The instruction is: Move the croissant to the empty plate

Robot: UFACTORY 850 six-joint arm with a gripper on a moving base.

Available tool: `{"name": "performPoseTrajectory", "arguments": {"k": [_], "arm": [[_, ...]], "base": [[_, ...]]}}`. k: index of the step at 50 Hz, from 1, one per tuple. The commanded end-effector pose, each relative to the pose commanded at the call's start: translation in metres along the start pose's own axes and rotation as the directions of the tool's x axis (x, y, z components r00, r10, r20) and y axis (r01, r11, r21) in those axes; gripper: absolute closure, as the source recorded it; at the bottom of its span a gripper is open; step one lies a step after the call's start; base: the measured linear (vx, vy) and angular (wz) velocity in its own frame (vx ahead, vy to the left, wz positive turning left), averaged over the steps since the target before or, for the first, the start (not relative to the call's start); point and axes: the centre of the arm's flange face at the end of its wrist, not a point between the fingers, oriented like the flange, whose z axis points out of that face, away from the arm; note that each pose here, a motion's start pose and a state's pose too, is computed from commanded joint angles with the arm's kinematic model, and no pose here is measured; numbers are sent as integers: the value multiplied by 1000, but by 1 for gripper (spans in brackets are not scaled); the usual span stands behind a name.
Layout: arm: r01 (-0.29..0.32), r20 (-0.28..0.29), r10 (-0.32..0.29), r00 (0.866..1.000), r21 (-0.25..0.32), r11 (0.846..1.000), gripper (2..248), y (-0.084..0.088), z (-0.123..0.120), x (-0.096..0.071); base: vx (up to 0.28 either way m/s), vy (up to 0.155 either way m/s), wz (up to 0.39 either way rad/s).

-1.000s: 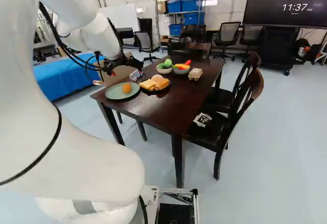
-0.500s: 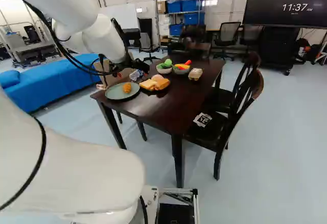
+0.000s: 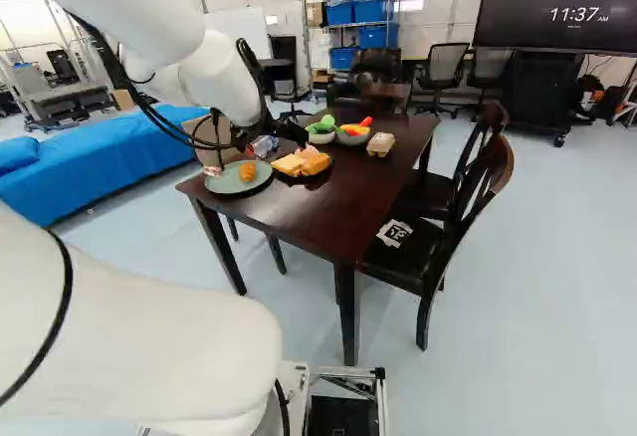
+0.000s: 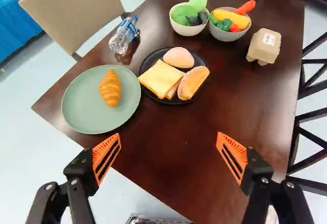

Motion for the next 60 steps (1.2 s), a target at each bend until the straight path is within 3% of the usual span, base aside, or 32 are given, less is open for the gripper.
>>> {"name": "performPoseTrajectory", "arguments": {"k": [13,60], "arm": [[-32,7,32,999,-31,999,3,17,1,-4],[-32,-29,31,999,-30,999,3,16,12,-17]], "base": [[0,0,0],[0,0,0]]}}
